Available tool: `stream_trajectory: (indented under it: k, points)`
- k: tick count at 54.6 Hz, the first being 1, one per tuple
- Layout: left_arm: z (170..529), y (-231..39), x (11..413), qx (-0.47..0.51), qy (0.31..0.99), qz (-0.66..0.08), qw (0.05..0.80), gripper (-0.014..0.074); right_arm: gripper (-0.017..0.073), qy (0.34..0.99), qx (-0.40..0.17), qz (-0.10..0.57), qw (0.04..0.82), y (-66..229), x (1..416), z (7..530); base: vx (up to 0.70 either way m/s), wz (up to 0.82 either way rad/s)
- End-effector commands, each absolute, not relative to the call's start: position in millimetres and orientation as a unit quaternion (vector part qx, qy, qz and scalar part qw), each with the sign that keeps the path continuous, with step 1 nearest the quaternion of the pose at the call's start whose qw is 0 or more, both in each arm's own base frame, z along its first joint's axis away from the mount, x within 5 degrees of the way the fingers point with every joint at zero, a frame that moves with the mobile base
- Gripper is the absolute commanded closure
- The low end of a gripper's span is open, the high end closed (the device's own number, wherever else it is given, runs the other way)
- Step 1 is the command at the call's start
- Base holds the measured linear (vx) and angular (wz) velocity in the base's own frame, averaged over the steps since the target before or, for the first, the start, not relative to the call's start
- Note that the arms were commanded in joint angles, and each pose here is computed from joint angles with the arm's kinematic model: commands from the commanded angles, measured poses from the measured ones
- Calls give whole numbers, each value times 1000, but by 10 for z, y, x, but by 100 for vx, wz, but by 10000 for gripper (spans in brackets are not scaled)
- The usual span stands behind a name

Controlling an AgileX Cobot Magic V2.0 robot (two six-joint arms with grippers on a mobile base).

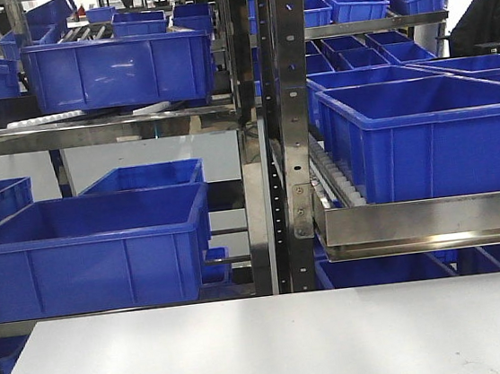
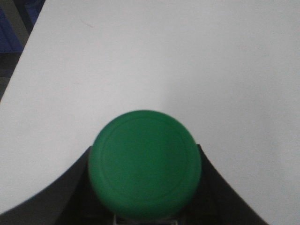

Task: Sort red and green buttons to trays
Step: 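Lift both held buttons off the table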

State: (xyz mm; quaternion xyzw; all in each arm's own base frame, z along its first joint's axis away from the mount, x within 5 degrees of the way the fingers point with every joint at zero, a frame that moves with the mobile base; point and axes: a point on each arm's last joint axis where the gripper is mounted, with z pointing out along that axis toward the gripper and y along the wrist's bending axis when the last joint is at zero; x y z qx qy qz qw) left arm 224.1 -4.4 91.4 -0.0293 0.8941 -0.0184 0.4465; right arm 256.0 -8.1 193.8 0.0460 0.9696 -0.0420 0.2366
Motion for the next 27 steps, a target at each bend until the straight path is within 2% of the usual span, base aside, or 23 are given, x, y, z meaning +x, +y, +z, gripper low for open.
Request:
stream_trajectory:
  k: [1, 15, 27]
  points:
    - [1073, -38, 2333, -37, 865, -23, 500, 573, -85, 961, 59, -47, 264, -153, 2742, 2020, 0, 0]
    - [1076, -37, 2335, -38, 864, -22, 502, 573, -54, 962, 108, -47, 246, -381, 2848, 1917, 0, 0]
    - [1079, -37, 2336, -38, 863, -22, 503, 573, -8, 965, 68, -20, 253, -294, 2884, 1896, 0, 0]
